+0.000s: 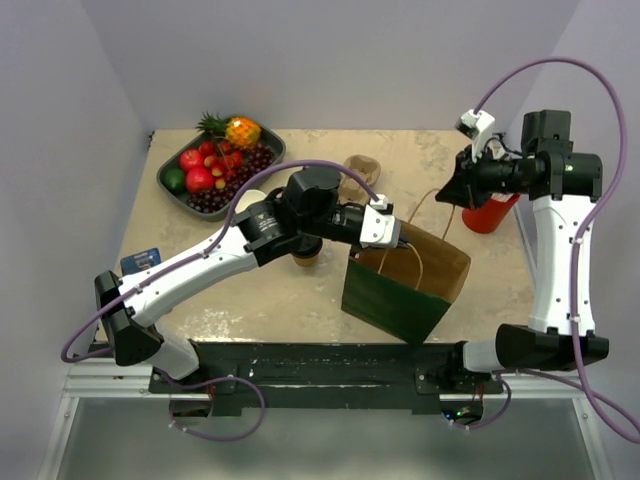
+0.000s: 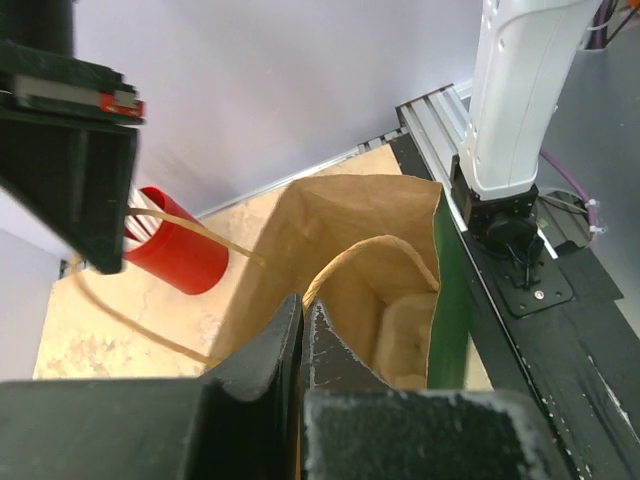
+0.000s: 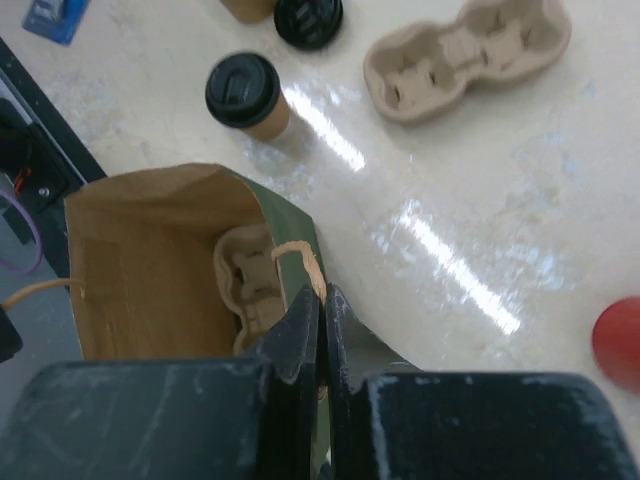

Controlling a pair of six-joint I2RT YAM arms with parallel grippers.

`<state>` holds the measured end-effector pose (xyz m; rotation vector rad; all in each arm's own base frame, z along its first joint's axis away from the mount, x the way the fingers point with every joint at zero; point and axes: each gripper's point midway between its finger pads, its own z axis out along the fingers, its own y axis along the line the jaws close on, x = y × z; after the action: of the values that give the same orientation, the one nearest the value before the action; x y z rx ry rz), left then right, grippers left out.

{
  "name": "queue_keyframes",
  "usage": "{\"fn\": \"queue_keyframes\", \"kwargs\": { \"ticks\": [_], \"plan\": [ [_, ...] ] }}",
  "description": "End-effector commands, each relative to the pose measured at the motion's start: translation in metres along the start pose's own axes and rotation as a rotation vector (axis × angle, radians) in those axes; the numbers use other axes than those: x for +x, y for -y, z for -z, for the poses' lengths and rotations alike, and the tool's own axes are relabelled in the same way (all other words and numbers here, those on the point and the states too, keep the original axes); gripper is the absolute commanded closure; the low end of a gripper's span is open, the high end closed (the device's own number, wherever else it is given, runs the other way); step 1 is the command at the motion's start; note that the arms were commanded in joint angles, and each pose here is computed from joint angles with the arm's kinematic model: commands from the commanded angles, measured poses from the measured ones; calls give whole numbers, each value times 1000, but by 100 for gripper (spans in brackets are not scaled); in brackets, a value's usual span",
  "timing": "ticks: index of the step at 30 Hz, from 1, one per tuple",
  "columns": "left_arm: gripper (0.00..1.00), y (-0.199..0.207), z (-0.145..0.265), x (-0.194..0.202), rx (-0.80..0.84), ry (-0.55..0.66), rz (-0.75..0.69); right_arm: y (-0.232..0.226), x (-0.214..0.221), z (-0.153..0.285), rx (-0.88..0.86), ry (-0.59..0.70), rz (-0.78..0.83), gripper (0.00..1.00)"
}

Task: Pack the takeout coffee

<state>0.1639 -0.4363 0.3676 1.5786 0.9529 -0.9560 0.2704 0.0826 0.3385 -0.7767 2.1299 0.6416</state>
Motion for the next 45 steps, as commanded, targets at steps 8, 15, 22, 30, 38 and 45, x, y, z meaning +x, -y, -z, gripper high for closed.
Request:
{"fn": "queue_keyframes", "kwargs": {
  "ticks": [8, 15, 22, 30, 38, 45],
  "plan": [
    [100, -50, 28, -84, -159, 109, -182, -23, -110, 48, 12, 309, 160, 100],
    [100, -72, 30, -101, -238, 130, -253, -10, -143, 61, 95, 392, 207, 100],
    [100, -81, 32, -108, -269, 134, -274, -7, -154, 63, 107, 428, 214, 100],
    [100, -82, 29, -101, -268, 132, -235, -5, -147, 51, 69, 412, 177, 100],
    [93, -81, 23, -82, -267, 96, -203, 9, -120, 28, 49, 335, 137, 90],
    [22, -28, 18, 23, -139, -59, -117, 11, -49, -11, -58, 160, 47, 1]
  ]
}}
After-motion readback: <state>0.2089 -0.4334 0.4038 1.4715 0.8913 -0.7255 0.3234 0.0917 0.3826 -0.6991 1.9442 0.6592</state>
